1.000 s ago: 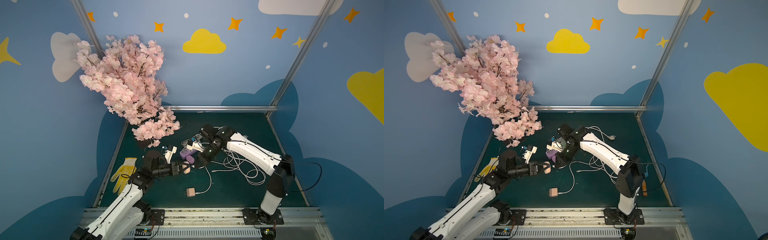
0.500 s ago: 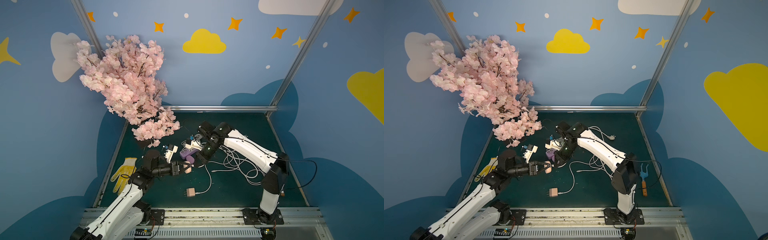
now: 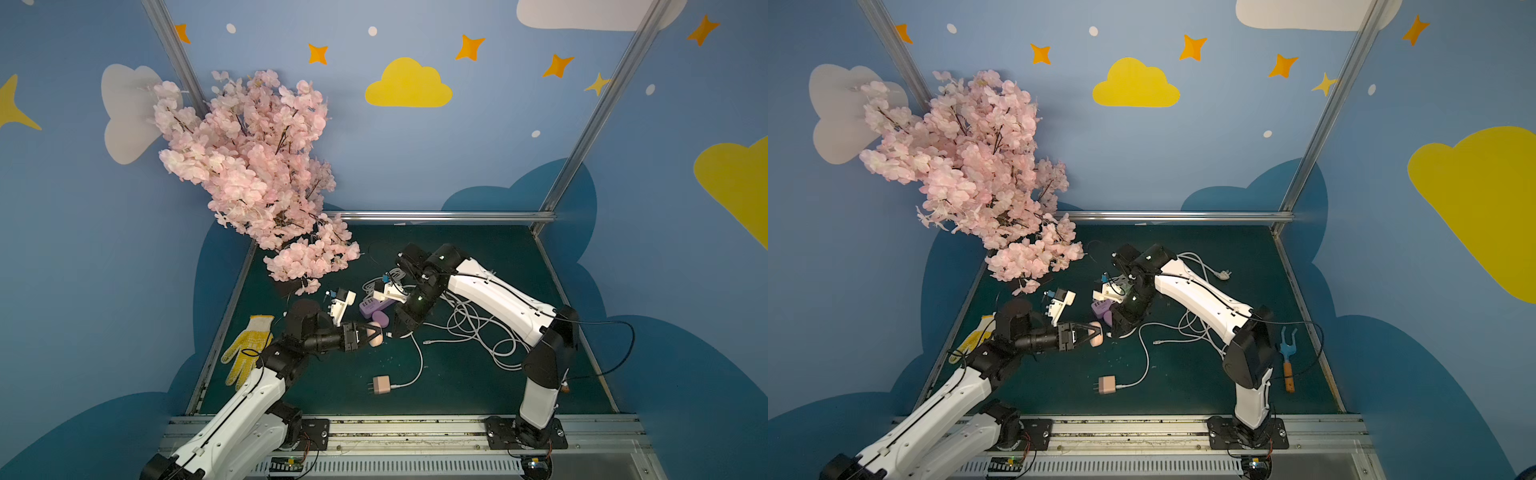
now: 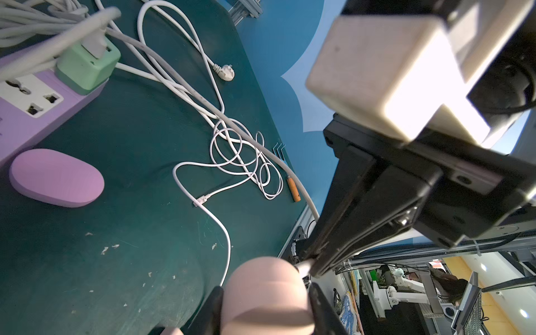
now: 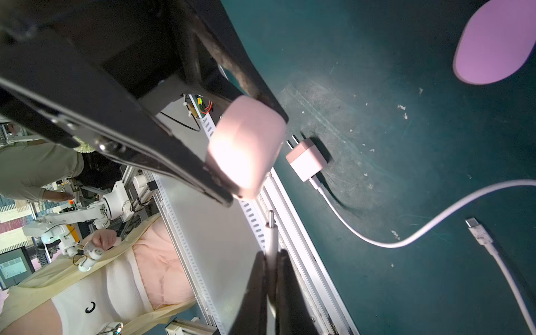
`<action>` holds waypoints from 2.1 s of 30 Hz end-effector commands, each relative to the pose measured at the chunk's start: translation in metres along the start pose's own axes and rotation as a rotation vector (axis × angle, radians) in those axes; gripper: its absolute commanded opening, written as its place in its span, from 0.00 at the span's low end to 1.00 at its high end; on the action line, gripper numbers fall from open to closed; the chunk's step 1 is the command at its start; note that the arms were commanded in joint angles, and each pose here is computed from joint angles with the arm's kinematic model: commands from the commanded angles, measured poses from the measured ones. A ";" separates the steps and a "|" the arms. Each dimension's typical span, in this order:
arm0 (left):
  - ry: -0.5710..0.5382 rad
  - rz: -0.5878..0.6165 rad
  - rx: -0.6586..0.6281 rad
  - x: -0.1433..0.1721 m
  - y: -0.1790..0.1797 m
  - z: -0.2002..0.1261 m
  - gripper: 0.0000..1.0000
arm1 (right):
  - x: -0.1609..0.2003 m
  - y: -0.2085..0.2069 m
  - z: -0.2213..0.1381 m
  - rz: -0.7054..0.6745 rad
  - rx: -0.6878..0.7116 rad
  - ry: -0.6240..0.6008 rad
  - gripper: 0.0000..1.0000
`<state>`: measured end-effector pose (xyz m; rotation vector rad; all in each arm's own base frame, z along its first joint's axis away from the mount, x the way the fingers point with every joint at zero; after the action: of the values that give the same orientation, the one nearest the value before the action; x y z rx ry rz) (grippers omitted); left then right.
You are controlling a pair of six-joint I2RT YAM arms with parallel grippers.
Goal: Charge the bluetooth headset
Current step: Insert the charging cable into the bluetooth headset.
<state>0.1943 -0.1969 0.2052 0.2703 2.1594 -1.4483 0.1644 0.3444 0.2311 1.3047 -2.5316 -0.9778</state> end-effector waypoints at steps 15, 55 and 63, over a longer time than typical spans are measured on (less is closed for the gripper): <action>0.003 0.016 0.024 0.001 -0.003 -0.001 0.03 | 0.000 0.020 -0.011 -0.026 -0.036 0.004 0.00; 0.074 0.091 0.055 0.004 -0.023 0.009 0.03 | -0.035 0.012 0.009 -0.056 0.000 0.013 0.00; 0.064 0.118 0.101 -0.001 -0.038 0.010 0.03 | -0.040 0.011 0.013 -0.054 -0.014 -0.013 0.00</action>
<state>0.1955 -0.2045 0.1961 0.2963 2.2151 -1.3852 0.1663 0.3579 0.2287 1.2681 -2.4921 -0.8535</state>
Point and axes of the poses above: each gripper's point midway between its finger pads, its own z axis out along the fingers, its own y axis along the line the jaws close on, x = y × z, the point moved 2 cm from there along -z, back along the fingers, and after that the axes turned 1 degree about z, right-handed, at the moved point
